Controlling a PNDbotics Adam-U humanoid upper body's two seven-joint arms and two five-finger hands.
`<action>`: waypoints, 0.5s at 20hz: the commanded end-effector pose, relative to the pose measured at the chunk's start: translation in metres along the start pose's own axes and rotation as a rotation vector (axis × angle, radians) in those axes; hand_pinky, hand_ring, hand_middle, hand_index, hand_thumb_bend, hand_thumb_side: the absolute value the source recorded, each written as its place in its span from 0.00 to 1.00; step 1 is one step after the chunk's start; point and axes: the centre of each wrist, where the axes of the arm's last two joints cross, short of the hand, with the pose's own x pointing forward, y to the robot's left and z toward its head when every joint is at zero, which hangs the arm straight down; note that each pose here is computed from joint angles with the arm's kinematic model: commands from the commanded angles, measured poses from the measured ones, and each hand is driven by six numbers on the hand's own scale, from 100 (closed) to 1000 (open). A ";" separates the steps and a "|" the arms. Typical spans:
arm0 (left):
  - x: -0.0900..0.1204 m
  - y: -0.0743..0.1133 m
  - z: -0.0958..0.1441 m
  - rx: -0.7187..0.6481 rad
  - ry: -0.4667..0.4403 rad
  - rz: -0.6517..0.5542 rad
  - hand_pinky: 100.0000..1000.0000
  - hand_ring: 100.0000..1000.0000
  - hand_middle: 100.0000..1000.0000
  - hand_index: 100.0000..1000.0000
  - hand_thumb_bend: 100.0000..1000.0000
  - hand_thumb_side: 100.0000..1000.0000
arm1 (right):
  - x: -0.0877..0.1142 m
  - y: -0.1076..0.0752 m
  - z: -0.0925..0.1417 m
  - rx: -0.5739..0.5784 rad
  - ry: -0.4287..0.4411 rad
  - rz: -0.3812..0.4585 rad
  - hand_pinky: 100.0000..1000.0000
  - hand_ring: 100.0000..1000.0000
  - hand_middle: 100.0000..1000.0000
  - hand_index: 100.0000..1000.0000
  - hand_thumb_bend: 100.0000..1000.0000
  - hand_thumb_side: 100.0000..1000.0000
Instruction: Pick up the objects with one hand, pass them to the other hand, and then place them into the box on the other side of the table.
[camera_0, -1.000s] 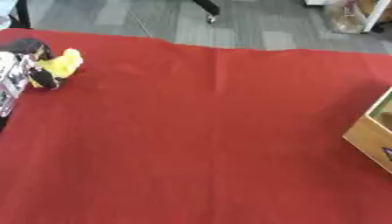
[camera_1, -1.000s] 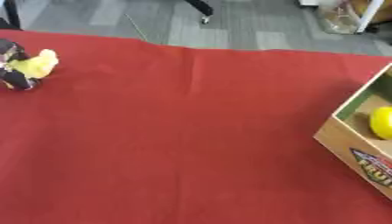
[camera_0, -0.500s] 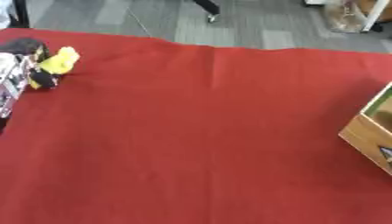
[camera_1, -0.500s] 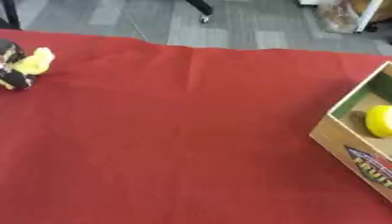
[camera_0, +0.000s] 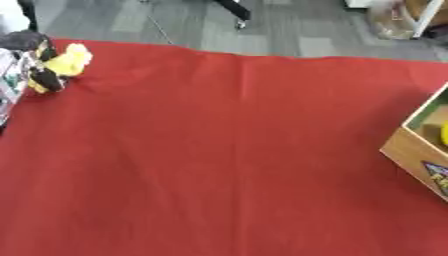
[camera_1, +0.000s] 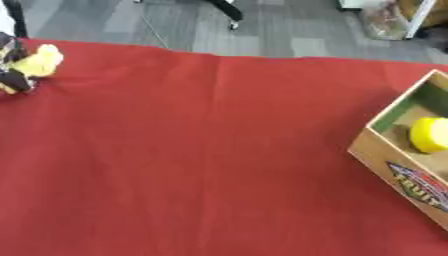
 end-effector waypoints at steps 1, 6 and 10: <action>-0.008 0.021 0.004 0.024 0.004 0.005 0.66 0.61 0.53 0.48 0.17 0.02 | 0.005 -0.010 -0.001 -0.012 -0.011 0.032 0.92 0.81 0.88 0.95 0.00 0.53; -0.011 0.020 0.003 -0.034 0.020 0.049 0.67 0.62 0.55 0.57 0.14 0.05 | 0.004 -0.010 -0.001 -0.013 -0.002 0.034 0.92 0.81 0.88 0.95 0.00 0.53; -0.014 0.020 0.002 -0.066 0.040 0.080 0.68 0.63 0.56 0.59 0.11 0.06 | 0.002 -0.010 0.000 -0.013 0.004 0.038 0.92 0.81 0.88 0.95 0.00 0.54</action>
